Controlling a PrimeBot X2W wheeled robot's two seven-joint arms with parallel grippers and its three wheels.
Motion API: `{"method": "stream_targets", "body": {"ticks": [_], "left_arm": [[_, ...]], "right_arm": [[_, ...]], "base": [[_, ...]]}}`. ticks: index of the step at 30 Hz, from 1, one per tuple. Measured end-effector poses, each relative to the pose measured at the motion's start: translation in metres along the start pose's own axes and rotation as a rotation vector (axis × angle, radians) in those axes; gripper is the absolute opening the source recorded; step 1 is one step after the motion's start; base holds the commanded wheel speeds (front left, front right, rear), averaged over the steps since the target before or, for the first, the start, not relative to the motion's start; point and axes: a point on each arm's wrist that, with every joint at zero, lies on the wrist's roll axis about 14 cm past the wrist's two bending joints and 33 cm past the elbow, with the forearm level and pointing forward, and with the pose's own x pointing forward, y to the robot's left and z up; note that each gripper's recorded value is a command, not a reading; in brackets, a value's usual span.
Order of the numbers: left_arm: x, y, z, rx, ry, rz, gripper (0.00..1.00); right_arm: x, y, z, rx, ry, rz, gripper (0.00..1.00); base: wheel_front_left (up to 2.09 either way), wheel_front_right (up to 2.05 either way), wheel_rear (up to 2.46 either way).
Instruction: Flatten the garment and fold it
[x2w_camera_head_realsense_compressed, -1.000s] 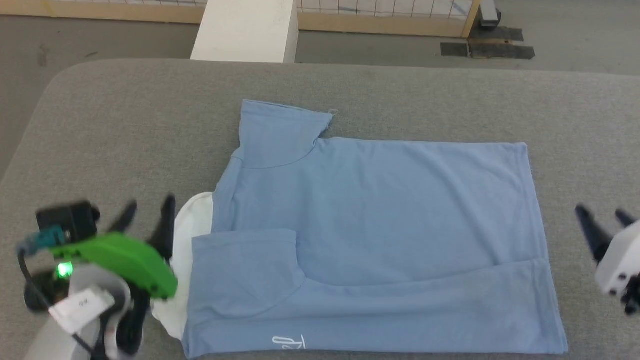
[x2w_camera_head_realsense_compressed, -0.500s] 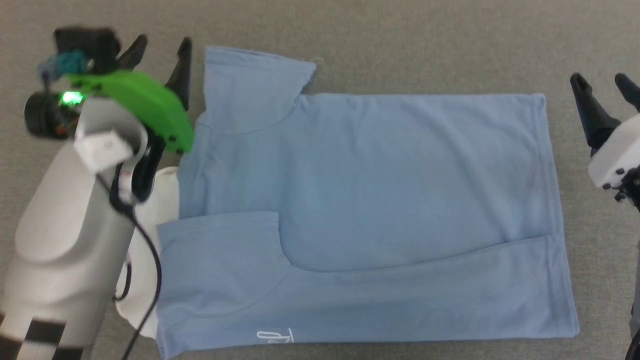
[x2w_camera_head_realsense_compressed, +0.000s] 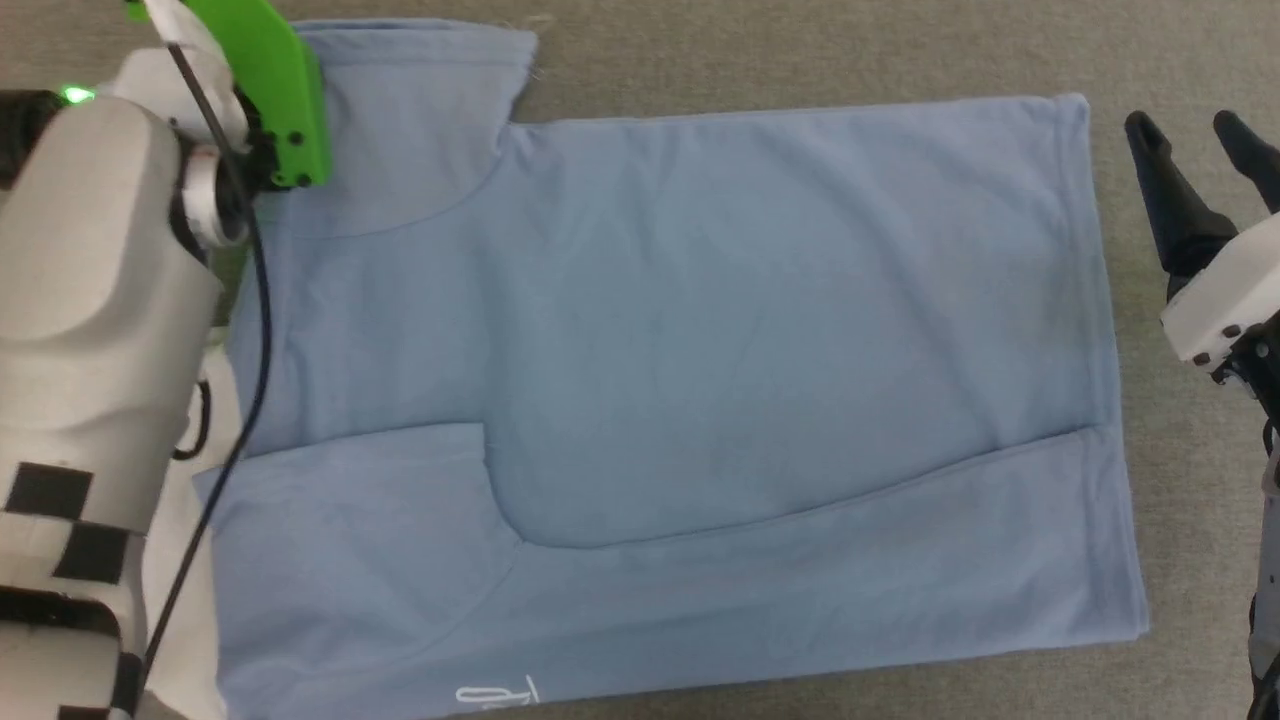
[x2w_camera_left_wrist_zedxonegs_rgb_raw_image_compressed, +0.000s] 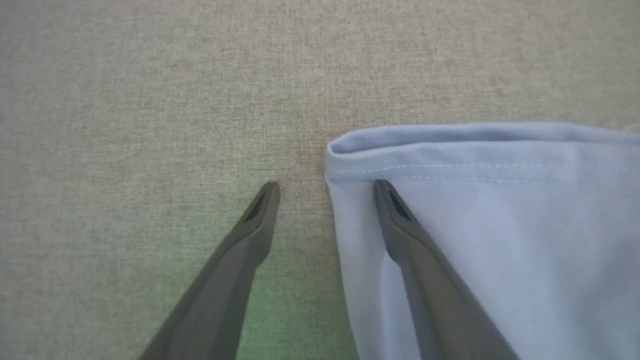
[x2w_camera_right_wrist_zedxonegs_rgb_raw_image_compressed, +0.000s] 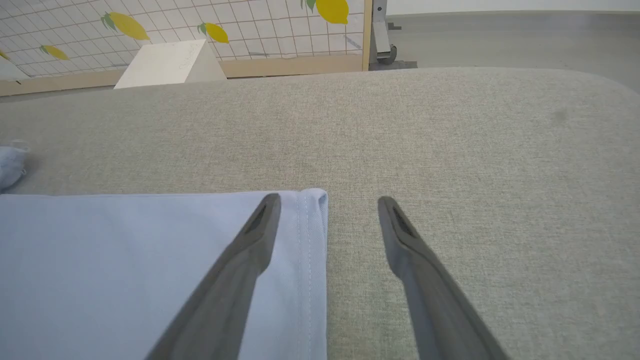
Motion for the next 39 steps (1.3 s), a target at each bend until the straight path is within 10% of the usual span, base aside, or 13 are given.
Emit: {"method": "stream_targets", "body": {"ticks": [3, 4, 5, 6, 33, 34, 35, 39], "left_arm": [[0.009, -0.005, -0.004, -0.033, 0.057, -0.012, 1.0], [0.011, -0.007, -0.006, -0.042, 0.068, -0.021, 0.81], [0.013, -0.008, -0.008, -0.051, 0.083, -0.031, 0.2], [0.014, -0.01, -0.007, -0.064, 0.087, -0.041, 0.0], [-0.079, -0.01, 0.026, -0.187, -0.341, -0.237, 0.0], [-0.08, -0.009, 0.025, -0.187, -0.344, -0.235, 0.0], [-0.081, -0.008, 0.025, -0.193, -0.35, -0.234, 0.0], [-0.088, -0.004, 0.026, -0.198, -0.376, -0.225, 0.0]], "right_arm": [[-0.001, -0.009, -0.003, 0.001, 0.0, -0.022, 1.0], [-0.001, -0.012, -0.004, 0.001, 0.003, -0.028, 1.0], [0.0, -0.015, -0.005, -0.001, 0.006, -0.035, 1.0], [0.0, -0.017, -0.006, -0.005, 0.009, -0.041, 1.0], [0.048, 0.014, -0.053, -0.362, 0.546, 0.009, 1.0], [0.049, 0.014, -0.053, -0.367, 0.564, 0.007, 0.3], [0.049, 0.014, -0.053, -0.368, 0.571, 0.007, 0.02], [0.05, 0.019, -0.043, -0.349, 0.536, 0.019, 0.0]], "base": [[0.0, 0.0, 0.0], [0.0, 0.0, 0.0], [0.0, 0.0, 0.0], [0.0, 0.0, 0.0], [0.0, 0.0, 0.0], [0.0, 0.0, 0.0], [0.0, 0.0, 0.0], [0.0, 0.0, 0.0]]}}
